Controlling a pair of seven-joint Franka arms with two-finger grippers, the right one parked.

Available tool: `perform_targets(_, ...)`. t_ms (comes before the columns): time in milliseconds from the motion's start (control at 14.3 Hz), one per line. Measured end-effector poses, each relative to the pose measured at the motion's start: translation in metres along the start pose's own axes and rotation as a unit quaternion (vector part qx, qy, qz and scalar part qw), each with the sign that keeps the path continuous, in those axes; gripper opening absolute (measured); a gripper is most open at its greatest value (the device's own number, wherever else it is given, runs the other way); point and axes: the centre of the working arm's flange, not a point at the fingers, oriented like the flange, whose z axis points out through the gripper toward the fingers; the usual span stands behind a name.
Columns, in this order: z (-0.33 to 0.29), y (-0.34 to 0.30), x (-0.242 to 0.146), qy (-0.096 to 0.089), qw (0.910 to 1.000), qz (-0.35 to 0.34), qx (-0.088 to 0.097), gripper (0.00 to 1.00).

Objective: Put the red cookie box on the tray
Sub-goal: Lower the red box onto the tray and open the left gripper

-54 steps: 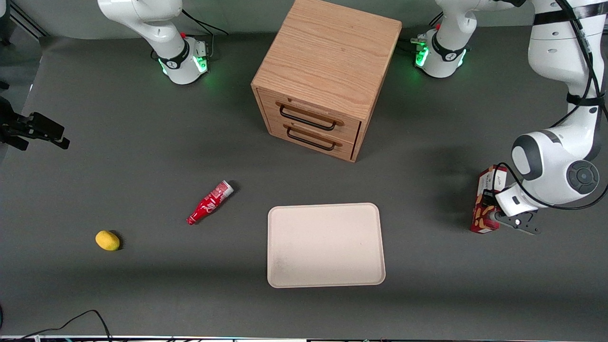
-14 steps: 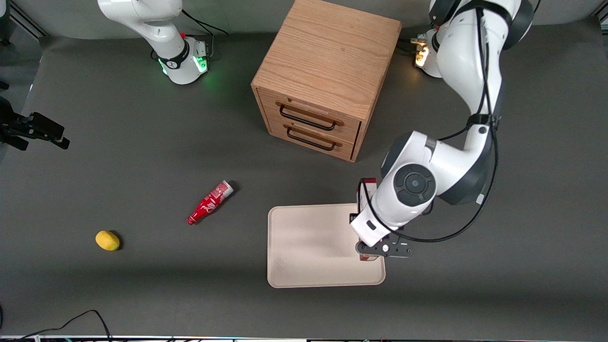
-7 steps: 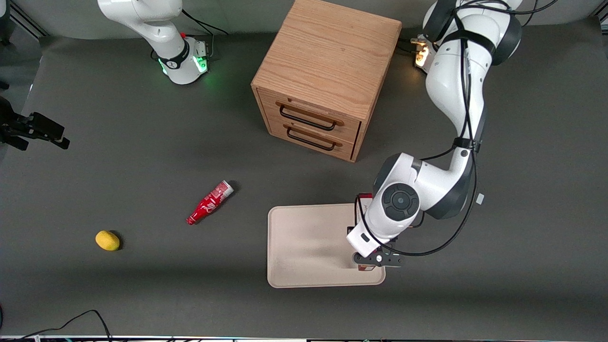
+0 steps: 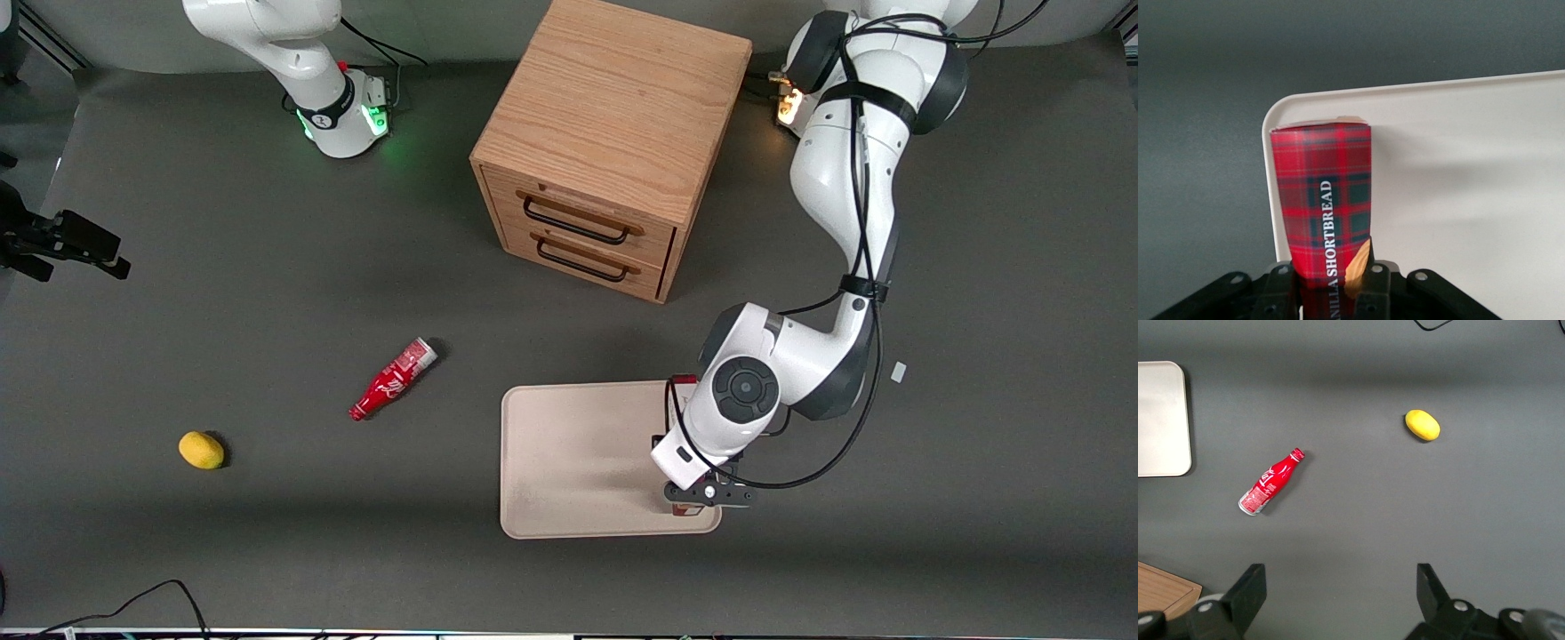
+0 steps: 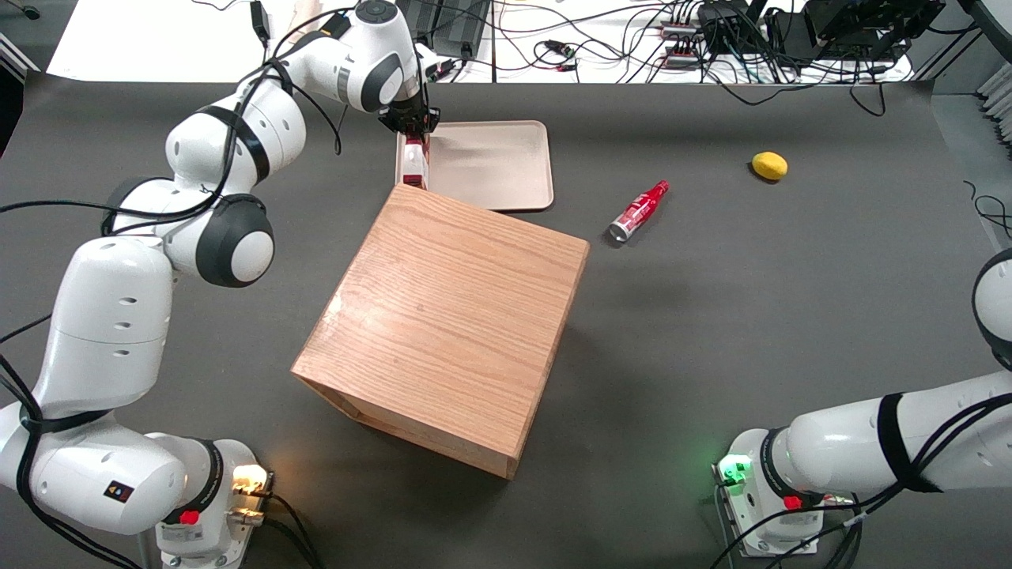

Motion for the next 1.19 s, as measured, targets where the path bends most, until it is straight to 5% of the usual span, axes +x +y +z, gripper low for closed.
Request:
perform_targets(490, 0.009, 0.001, 0.001, 0.008, 1.0000, 0.001, -0.002, 0.35)
perform_targets(909, 0.013, 0.001, 0.001, 0.014, 0.9999, 0.004, -0.001, 0.96)
perform_targets(1189, 0.013, 0.001, 0.001, 0.015, 0.9999, 0.005, 0.000, 1.00)
